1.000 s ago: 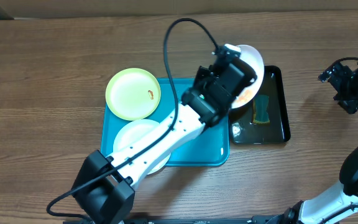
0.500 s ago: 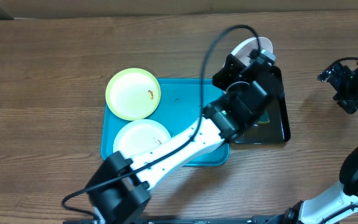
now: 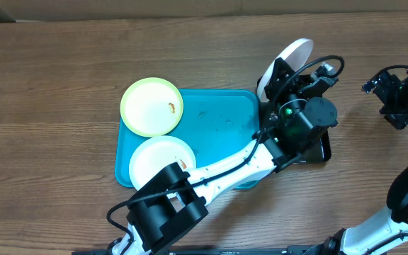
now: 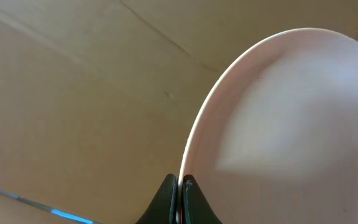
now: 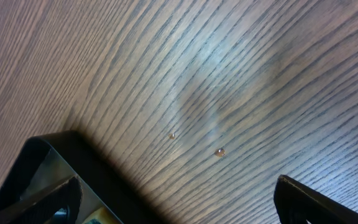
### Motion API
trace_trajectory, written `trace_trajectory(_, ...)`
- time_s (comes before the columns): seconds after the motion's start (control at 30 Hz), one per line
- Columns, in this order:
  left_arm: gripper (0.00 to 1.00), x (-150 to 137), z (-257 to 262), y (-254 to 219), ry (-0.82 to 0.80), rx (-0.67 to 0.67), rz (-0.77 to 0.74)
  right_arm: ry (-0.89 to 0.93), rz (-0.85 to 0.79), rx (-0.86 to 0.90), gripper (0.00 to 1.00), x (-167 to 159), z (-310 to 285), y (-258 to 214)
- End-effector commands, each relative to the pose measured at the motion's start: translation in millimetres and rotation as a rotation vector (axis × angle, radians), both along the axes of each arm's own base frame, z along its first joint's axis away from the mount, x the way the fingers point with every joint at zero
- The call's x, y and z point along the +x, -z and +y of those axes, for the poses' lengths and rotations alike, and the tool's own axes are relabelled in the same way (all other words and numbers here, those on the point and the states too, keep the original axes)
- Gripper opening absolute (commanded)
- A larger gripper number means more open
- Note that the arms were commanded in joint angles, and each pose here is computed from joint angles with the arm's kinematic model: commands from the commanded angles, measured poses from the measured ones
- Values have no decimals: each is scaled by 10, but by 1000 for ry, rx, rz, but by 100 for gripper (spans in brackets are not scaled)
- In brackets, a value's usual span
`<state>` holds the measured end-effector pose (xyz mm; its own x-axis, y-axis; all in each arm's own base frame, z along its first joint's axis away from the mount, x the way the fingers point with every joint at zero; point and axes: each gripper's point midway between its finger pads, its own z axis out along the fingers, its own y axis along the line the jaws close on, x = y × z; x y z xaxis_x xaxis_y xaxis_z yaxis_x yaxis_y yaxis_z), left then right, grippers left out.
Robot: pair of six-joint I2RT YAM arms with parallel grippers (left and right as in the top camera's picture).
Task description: Clean dirty plates on tray and stack at the side
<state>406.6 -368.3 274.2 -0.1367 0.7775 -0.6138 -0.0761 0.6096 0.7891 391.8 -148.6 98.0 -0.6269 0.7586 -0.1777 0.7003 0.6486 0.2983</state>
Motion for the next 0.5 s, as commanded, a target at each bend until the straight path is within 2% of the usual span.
trace_trajectory(0.0, 4, -58, -14, -97, -15, 44, -6, 9, -32, -5, 100, 51, -25, -104)
trace_trajectory(0.17, 4, -68, -24, -97, -13, 30, -8, 9, -32, -5, 100, 51, -25, -104)
trace_trajectory(0.33, 4, -74, 57, -83, -60, -112, -31, 9, -33, -5, 100, 52, -25, -104)
trace_trajectory(0.47, 4, -38, 119, 79, -78, -151, 0, 9, -32, -5, 100, 51, -25, -104)
